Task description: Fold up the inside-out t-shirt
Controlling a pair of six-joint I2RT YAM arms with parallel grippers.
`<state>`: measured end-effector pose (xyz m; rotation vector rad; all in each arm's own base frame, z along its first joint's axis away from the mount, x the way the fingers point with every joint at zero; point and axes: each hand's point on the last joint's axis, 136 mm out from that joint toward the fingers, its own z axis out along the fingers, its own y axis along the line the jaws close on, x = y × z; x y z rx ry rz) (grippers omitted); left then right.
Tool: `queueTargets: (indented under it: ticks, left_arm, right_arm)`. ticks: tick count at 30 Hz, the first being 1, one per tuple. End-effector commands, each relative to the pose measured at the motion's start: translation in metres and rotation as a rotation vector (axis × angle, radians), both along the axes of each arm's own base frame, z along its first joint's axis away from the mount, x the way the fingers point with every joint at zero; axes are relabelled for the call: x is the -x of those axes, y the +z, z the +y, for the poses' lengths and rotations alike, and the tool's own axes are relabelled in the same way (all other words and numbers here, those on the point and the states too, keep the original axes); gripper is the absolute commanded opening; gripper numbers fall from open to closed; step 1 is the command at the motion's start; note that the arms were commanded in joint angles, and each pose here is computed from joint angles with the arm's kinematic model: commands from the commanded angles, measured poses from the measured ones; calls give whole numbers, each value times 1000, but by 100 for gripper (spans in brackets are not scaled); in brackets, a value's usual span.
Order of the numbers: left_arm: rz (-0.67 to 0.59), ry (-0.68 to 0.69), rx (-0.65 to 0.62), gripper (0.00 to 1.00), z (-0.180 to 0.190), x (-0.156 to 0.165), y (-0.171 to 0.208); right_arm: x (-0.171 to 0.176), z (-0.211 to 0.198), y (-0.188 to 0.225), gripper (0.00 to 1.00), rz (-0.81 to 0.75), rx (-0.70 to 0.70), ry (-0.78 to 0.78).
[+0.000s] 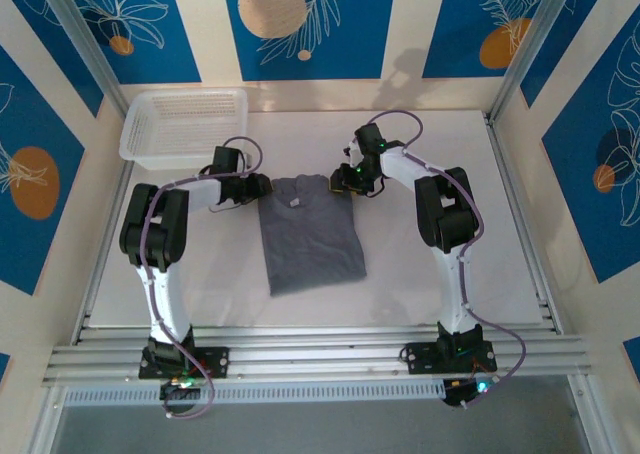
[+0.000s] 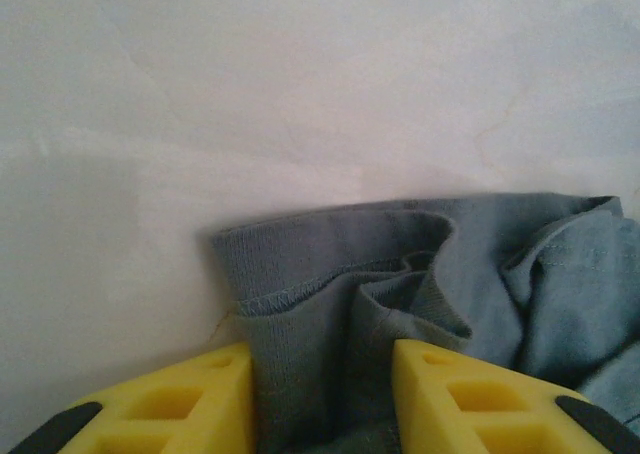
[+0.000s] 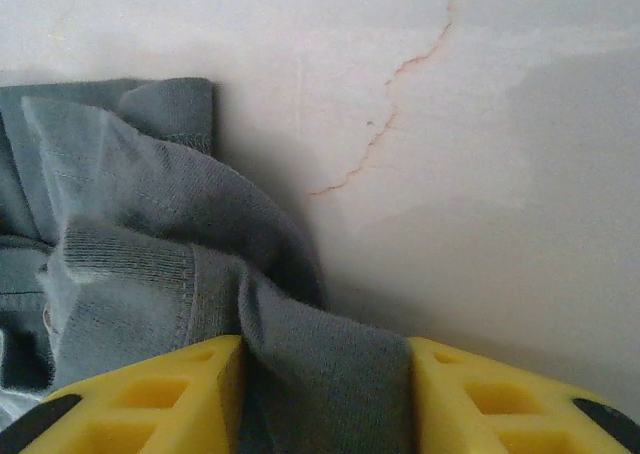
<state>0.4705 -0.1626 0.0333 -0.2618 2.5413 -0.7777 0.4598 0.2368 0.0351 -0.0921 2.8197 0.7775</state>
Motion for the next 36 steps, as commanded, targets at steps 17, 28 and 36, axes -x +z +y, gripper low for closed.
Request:
queueTargets:
  ticks: [17,28,36]
  left_arm:
    - [-12,-31,72,0,-15,-8,12]
    - [-16,-33,101,0,-20,-8,16]
    - [-16,-39,92,0,-22,-6,17]
  right_arm:
    - [11,-6,11,65,27,-72,-83]
    - [14,52,-16,48,115,-147,-6]
    - [14,67,-10,10,127,-180,16]
